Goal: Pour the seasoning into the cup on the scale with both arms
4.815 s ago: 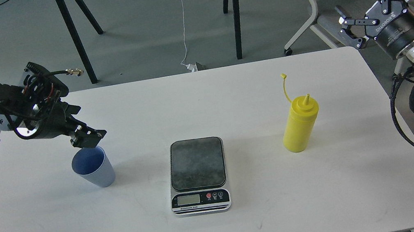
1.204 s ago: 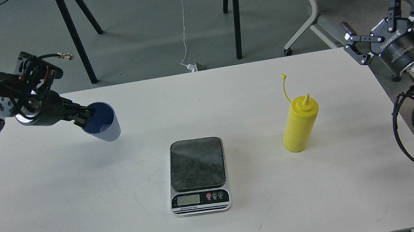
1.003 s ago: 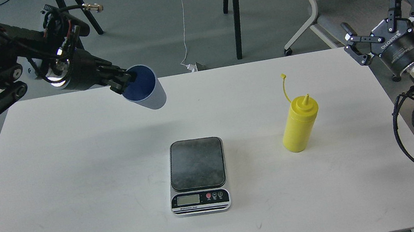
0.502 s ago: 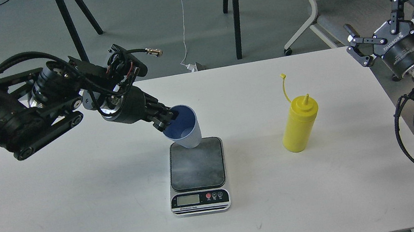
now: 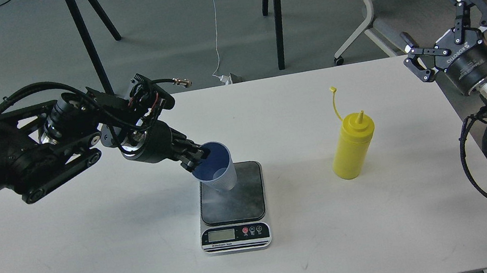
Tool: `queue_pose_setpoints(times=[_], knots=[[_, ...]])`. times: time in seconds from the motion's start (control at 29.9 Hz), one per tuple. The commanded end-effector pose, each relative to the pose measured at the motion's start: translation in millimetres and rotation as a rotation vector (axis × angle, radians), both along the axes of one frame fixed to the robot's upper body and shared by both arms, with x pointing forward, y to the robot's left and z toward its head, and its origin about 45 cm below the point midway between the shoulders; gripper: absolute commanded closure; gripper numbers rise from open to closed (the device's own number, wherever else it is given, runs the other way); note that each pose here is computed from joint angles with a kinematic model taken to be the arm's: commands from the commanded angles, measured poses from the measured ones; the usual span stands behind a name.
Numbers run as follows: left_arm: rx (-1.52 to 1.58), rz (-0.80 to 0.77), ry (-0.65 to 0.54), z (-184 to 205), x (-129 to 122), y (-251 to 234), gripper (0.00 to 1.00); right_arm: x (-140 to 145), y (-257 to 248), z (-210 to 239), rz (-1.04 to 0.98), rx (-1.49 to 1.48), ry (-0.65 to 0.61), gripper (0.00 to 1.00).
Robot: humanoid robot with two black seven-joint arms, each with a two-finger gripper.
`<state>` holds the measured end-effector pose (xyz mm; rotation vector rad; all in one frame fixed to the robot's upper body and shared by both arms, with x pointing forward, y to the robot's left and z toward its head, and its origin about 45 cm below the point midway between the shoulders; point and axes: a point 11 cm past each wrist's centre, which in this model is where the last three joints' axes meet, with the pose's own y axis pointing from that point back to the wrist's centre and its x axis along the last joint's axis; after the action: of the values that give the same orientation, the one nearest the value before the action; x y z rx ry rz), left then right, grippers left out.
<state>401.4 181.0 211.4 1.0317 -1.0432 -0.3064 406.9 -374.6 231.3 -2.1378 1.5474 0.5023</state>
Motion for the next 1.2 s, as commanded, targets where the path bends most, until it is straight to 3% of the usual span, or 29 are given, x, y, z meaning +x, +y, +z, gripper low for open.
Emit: queue_pose_setpoints(times=[0.0, 0.2, 0.47, 0.57, 0.74, 0.8, 0.87, 0.97, 1.17], knots=[[-0.005, -0.006, 0.012, -4.6, -3.2, -4.1, 0.92, 0.0, -0.8, 0.5, -0.002, 0.0, -0.001, 0.01], [-0.007, -0.002, 0.019, -6.9, -4.4, -2.9, 0.88, 0.0, -0.8, 0.5, -0.002, 0.0, -0.001, 0.01], [-0.028, 0.006, 0.014, -0.8, -1.6, -5.1, 0.72, -0.1, -0.7, 0.4, -0.001, -0.002, -0.001, 0.01], [-0.035, 0.008, 0.005, 4.0, 0.6, -5.7, 0.63, 0.0, -0.4, 0.7, 0.0, 0.0, -0.002, 0.01], [-0.135, 0.055, 0.025, 22.2, 6.9, -13.9, 0.37, 0.0, 0.3, 0.7, 0.003, 0.0, 0.0, 0.01], [-0.175, 0.086, 0.01, 40.2, 17.3, -14.9, 0.22, 0.2, 1.0, 0.4, 0.007, -0.003, 0.005, 0.01], [-0.222, 0.148, -0.002, 57.1, 31.8, -9.1, 0.15, 2.1, 2.2, 4.0, 0.012, 0.0, -0.001, 0.01], [-0.292, 0.246, -0.017, 78.5, 51.6, 3.3, 0.07, 5.9, 2.7, 16.0, 0.014, 0.012, -0.026, 0.01], [-0.488, 0.397, -0.016, 126.8, 71.6, 28.2, 0.06, 11.0, -10.2, 63.8, 0.023, 0.142, -0.054, 0.01]])
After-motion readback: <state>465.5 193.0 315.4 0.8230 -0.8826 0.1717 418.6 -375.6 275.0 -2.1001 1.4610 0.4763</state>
